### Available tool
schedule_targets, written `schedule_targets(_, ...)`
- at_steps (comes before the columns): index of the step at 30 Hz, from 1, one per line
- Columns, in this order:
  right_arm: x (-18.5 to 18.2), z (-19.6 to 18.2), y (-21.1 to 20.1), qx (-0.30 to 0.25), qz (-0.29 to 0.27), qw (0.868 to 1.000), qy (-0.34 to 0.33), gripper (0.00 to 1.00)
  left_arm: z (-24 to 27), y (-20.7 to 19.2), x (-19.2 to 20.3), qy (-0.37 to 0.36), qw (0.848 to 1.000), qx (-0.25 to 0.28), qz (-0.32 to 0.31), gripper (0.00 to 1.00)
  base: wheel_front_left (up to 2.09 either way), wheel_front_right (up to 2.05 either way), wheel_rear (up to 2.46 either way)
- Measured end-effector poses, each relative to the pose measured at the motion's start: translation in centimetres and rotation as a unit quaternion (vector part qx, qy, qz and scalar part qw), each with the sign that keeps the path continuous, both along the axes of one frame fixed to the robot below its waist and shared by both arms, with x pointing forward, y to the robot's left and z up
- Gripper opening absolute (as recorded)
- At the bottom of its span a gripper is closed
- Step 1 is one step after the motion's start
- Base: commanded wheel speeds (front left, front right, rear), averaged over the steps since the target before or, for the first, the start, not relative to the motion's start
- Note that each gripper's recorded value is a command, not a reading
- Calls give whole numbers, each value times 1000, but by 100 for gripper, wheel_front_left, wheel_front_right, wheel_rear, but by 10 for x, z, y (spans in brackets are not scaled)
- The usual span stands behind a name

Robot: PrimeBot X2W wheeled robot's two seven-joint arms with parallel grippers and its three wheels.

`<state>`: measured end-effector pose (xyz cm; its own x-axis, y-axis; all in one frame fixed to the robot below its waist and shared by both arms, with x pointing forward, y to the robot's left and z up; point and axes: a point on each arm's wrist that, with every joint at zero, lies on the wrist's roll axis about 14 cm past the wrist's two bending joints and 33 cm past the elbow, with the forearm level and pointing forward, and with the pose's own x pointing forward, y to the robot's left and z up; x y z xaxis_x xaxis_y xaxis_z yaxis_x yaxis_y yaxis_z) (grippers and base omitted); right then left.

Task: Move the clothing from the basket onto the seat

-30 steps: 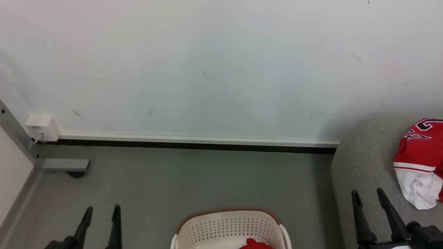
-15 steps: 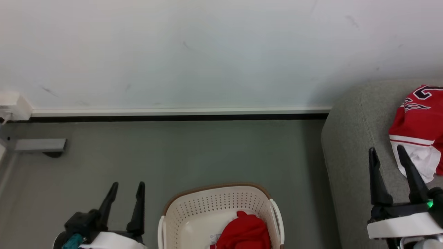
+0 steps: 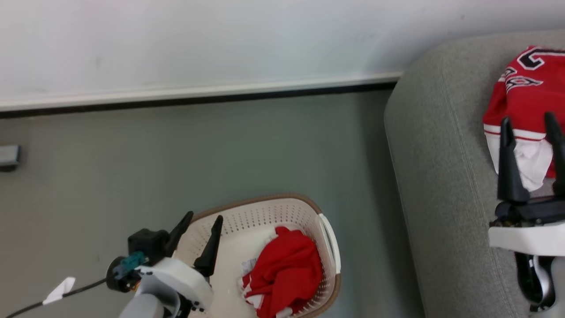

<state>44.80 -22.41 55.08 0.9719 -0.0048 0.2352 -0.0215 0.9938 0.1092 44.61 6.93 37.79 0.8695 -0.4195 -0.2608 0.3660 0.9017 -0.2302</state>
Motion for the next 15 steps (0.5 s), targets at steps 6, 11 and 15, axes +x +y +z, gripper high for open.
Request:
schedule_targets(6, 13, 1, -15, -18, -17, 1000, -7, 100, -46, -23, 2, 64, 997, 13, -50, 100, 0, 0, 0)
schedule_targets(11, 28, -4, -18, -18, -26, 999, -11, 100, -87, -33, 3, 116, 989, 38, -89, 100, 0, 0, 0)
schedule_targets(15, 38, -12, -21, -19, -36, 999, -10, 100, -116, -45, 2, 159, 980, 40, -114, 100, 0, 0, 0)
